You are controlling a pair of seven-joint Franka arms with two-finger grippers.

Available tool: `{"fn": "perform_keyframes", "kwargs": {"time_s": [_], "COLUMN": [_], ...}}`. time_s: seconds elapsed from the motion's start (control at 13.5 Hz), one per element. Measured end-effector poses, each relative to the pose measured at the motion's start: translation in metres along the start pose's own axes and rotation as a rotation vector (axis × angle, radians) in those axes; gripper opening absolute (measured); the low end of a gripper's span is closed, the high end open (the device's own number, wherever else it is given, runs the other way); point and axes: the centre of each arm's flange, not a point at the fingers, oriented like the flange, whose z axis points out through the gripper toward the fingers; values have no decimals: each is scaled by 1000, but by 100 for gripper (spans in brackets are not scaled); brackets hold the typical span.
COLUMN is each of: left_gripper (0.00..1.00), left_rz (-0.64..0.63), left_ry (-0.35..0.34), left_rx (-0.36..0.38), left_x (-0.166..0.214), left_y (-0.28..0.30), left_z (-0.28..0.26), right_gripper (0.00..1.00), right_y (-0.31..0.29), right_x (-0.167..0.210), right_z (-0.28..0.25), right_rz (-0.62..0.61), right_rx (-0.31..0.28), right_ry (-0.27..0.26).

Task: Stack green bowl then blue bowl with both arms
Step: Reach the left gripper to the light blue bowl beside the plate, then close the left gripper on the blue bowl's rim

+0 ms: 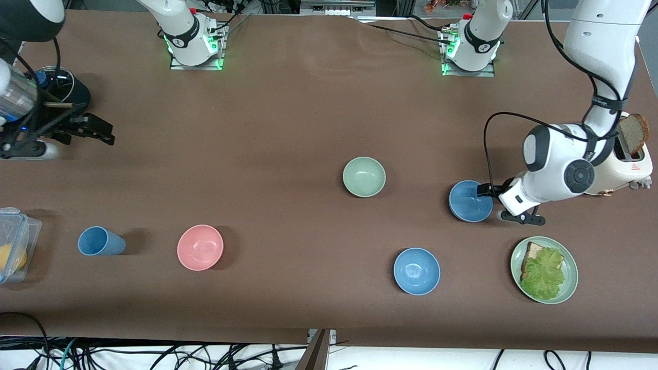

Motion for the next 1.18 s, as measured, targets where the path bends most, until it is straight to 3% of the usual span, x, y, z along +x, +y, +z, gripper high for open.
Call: {"fn": "perform_keyframes", "kwargs": {"time_s": [0.07,0.67,0.74,0.96,1.18], "left_gripper": [98,11,6,5,5], "left_rz": [2,12,13,13,-18], "left_ry": [3,27,35,51,21], "left_rx": [0,1,-1,0,-96], "left_x": [-2,2,4,7,17], "left_y": [1,6,8,9,31], "left_z": [4,-2,-8,-21,-46], "right_gripper": [100,100,100,100,100], "right_y": [5,0,0,0,0], "right_x": [1,4,4,4,5], "right_z": [-6,-3,-3,-3,-3], "right_rz": [10,7,7,9,10], "right_rx": [0,32,32,36,38], "right_ry": [12,8,7,7,7]}}
